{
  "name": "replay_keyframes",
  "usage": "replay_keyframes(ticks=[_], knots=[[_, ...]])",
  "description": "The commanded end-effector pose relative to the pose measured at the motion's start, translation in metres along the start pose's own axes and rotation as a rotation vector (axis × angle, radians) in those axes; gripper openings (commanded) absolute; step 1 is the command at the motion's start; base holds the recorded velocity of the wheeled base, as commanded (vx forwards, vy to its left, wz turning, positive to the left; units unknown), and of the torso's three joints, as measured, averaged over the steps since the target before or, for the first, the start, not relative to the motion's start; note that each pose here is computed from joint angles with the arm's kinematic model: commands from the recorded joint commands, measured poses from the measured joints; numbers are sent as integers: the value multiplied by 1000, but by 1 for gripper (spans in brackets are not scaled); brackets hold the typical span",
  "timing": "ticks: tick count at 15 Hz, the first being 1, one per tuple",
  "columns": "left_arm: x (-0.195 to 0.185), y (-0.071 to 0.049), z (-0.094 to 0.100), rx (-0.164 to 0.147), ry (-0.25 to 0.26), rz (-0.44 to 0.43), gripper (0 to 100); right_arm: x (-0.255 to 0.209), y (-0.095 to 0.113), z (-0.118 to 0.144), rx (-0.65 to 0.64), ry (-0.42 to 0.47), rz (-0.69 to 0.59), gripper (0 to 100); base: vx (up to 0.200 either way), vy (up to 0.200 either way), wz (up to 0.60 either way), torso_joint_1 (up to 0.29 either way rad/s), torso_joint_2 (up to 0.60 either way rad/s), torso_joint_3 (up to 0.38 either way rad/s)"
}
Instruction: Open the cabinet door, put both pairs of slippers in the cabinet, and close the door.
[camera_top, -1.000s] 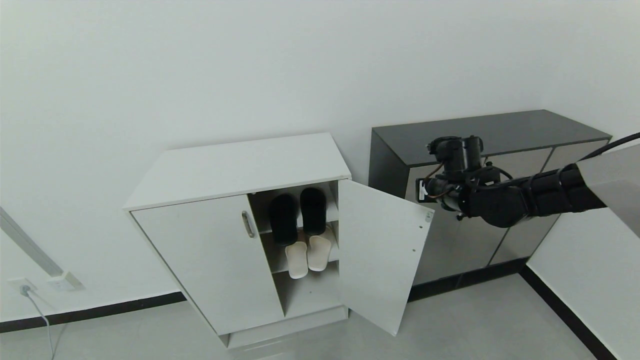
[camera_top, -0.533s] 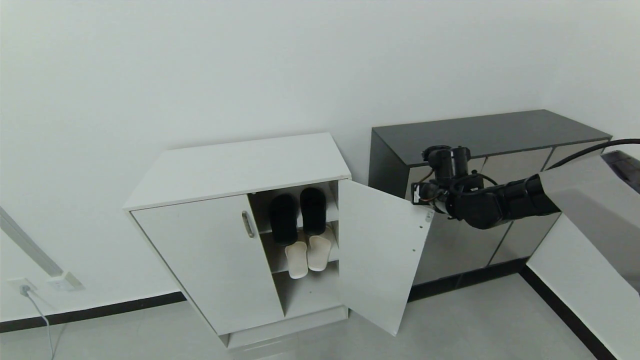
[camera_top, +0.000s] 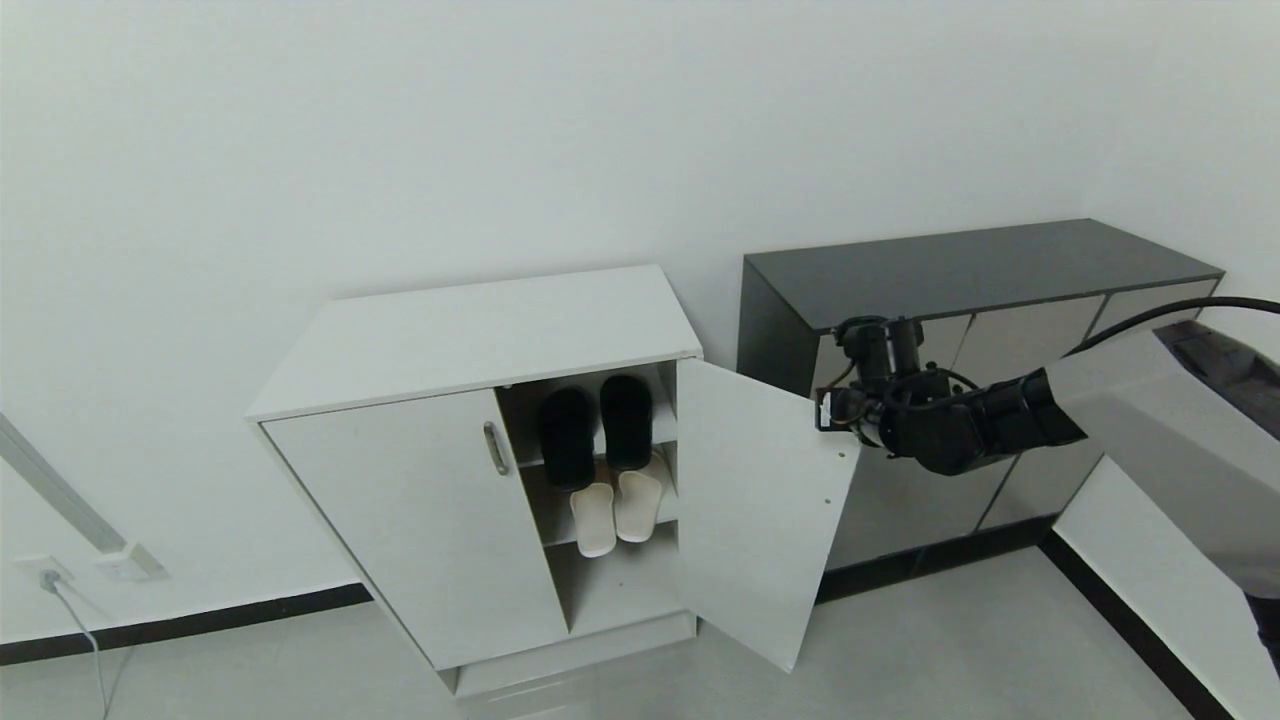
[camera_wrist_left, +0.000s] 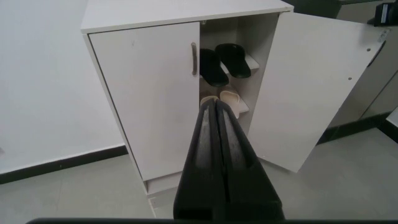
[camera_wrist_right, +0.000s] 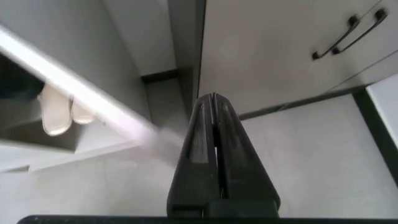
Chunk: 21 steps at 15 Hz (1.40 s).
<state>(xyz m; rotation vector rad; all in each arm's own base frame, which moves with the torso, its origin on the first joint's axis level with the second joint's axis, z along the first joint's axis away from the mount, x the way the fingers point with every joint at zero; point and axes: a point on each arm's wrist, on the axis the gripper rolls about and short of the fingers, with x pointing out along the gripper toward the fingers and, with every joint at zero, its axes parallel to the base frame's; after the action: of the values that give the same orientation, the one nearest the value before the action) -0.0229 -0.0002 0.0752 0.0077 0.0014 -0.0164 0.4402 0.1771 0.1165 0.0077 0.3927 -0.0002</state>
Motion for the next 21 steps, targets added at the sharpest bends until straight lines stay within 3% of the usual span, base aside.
replay_keyframes(ticks=[1, 7, 10, 21], knots=[[0, 0, 0, 0, 2, -1, 0, -19, 11, 2, -3, 3, 33, 0, 0, 0, 0, 0, 0, 0], [0, 0, 0, 0, 0, 0, 0, -122, 76, -11, -61, -45, 267, 0, 0, 0, 0, 0, 0, 0], [0, 0, 0, 0, 0, 0, 0, -145, 82, -14, -103, -76, 320, 0, 0, 0, 0, 0, 0, 0], [0, 0, 0, 0, 2, -1, 0, -145, 75, -26, -127, -95, 317, 0, 0, 0, 55, 0, 0, 0]])
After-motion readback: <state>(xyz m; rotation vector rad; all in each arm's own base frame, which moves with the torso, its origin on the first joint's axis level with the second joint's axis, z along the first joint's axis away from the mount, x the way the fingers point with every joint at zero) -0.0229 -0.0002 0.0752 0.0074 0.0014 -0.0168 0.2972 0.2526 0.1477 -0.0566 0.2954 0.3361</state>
